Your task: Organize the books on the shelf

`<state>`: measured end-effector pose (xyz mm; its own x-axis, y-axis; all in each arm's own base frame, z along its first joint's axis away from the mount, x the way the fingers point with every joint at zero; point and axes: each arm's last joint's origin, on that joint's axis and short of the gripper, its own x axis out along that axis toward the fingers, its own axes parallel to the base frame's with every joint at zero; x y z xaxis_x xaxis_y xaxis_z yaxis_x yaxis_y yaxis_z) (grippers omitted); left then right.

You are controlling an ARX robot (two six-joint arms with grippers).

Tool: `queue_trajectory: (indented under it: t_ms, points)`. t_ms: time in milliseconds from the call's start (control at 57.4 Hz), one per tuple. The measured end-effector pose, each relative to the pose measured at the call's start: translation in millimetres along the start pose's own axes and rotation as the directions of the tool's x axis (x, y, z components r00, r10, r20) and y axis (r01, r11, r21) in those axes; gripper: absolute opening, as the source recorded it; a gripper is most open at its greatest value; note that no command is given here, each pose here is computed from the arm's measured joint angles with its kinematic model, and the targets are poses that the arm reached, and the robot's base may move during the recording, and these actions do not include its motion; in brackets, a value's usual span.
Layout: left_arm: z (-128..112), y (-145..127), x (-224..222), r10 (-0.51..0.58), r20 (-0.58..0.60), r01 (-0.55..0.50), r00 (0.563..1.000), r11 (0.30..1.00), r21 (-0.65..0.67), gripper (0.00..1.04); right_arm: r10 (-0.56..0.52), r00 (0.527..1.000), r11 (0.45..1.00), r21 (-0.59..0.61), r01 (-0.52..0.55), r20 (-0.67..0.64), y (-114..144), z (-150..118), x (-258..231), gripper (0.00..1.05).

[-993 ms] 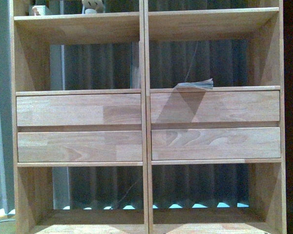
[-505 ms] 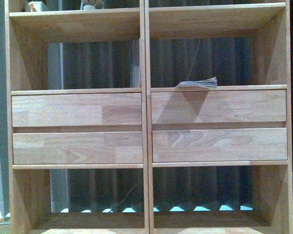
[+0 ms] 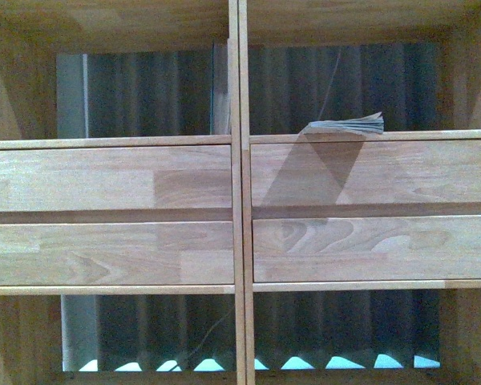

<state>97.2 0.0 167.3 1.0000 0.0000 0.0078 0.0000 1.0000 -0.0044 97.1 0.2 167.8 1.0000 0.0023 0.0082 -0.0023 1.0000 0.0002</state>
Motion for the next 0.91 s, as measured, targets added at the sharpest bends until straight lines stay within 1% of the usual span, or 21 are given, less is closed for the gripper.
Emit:
queue_trajectory:
  t_ms: [906]
  points:
    - [0.0,0.0,0.0,0.000,0.000,0.000,1.000,1.000,0.000,0.97,0.000,1.000,1.000,0.000,0.000,0.000,0.0,0.0,0.0,0.98]
